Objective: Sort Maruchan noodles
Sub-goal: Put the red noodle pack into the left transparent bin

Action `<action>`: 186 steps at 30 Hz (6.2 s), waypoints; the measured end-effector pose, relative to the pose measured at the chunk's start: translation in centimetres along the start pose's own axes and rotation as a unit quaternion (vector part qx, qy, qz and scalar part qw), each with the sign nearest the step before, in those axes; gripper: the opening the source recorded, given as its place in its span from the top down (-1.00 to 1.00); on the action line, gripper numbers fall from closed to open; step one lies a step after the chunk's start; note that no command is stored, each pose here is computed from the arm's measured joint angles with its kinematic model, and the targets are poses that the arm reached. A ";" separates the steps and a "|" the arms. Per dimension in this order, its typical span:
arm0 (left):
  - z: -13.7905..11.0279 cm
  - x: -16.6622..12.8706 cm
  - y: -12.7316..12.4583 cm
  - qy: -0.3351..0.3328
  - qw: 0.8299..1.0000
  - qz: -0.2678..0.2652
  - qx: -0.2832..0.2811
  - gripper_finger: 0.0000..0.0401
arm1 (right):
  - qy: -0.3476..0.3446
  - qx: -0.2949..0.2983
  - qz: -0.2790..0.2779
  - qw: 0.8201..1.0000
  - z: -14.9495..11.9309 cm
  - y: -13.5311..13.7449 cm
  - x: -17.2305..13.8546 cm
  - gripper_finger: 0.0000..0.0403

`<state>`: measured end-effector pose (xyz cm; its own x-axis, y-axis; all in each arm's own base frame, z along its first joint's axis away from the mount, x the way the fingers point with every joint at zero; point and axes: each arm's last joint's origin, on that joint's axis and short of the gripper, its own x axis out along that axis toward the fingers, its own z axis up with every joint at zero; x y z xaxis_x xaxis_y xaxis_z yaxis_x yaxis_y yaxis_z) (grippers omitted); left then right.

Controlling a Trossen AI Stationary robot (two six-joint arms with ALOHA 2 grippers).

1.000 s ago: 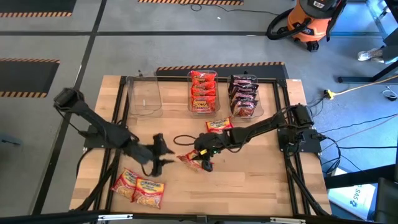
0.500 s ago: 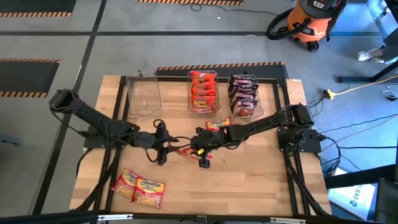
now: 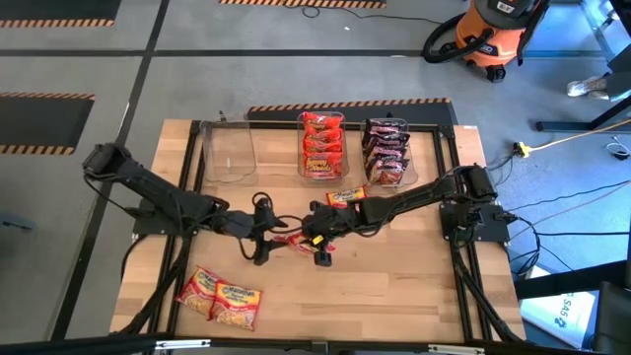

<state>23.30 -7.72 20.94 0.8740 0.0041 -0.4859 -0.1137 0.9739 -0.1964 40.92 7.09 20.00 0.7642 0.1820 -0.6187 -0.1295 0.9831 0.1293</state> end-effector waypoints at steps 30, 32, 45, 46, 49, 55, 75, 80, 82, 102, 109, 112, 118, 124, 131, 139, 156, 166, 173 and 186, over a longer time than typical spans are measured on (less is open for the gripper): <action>-1.0 3.0 1.7 0.060 0.998 -0.031 0.004 0.48 | 0.127 -0.003 -0.043 0.991 3.0 -0.1 -5.9 -0.15; -0.7 2.2 1.8 0.061 0.998 -0.028 0.005 0.48 | 0.163 -0.012 -0.068 0.984 2.6 0.2 -7.5 -0.25; 1.5 -0.8 2.6 -0.096 0.995 0.000 0.020 0.47 | -0.160 0.000 -0.064 0.985 -8.2 -1.2 -6.9 -0.39; 1.5 -0.8 2.8 -0.114 0.993 -0.001 0.016 0.47 | -0.187 0.011 -0.067 0.980 -8.9 -1.2 -6.8 -0.39; 1.3 -0.7 3.4 -0.157 0.988 -0.003 0.001 0.47 | -0.258 0.039 -0.075 0.963 -9.6 -1.4 -7.1 -0.39; 1.3 -0.9 4.8 -0.222 0.975 0.005 -0.019 0.47 | -0.314 0.018 -0.078 0.946 -8.1 -1.3 -7.0 -0.39; 2.6 -1.2 6.3 -0.272 0.962 -0.005 0.029 0.47 | -0.344 -0.025 -0.093 0.934 -1.6 -4.2 -4.7 -0.15; 2.6 -1.2 6.3 -0.273 0.961 0.000 0.037 0.46 | -0.347 -0.036 -0.099 0.932 -1.5 -4.2 -4.8 0.35; 2.6 -1.2 6.3 -0.271 0.962 -0.001 0.033 0.45 | -0.343 -0.036 -0.099 0.934 -1.6 -4.2 -4.7 0.52; 2.9 -3.1 6.3 -0.172 0.984 0.007 0.048 -0.18 | -0.276 -0.041 -0.090 0.956 -2.5 -4.3 -4.2 0.64; 5.0 -6.5 6.8 -0.127 0.989 0.049 0.049 -0.26 | -0.215 -0.020 -0.094 0.972 -3.6 -4.9 -3.6 0.59; 6.4 -7.3 7.1 -0.116 0.990 0.066 0.045 -0.26 | -0.188 -0.017 -0.093 0.978 -4.4 -5.1 -2.9 0.64; 9.0 -5.6 7.5 -0.063 0.996 0.029 0.048 -0.24 | -0.169 0.002 -0.081 0.982 -5.3 -5.2 -1.9 0.59; 10.3 -1.6 8.1 0.062 0.997 0.032 0.035 -0.24 | -0.168 0.001 -0.081 0.982 -5.3 -5.2 -1.8 0.63; 12.2 2.1 7.8 0.169 0.985 -0.018 0.008 -0.24 | -0.139 -0.009 -0.083 0.987 -5.8 -5.5 -1.7 0.58; 12.2 3.8 7.2 0.227 0.973 0.010 0.048 -0.24 | -0.143 -0.001 -0.093 0.985 -5.7 -6.0 -1.8 0.63; 10.6 6.3 7.7 0.274 0.959 0.008 0.070 -0.14 | -0.181 0.004 -0.071 0.981 -5.0 -5.7 -2.0 0.60; 10.6 5.8 8.2 0.285 0.956 -0.010 0.071 0.54 | -0.205 0.005 -0.085 0.975 -3.7 -5.8 -2.2 0.21; 10.9 3.6 8.3 0.304 0.948 0.025 0.090 0.73 | -0.190 -0.018 -0.094 0.977 -2.1 -5.7 -2.7 -0.23; 12.1 -5.6 11.1 0.328 0.919 0.179 0.127 0.70 | -0.191 -0.074 -0.111 0.973 -1.7 -5.7 -2.4 -0.38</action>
<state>22.88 5.82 31.77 0.3202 0.2792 -0.9053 -0.1520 0.9583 0.2418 38.73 1.11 19.42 0.9587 -0.0276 -0.2829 -0.0022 0.9945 -0.1048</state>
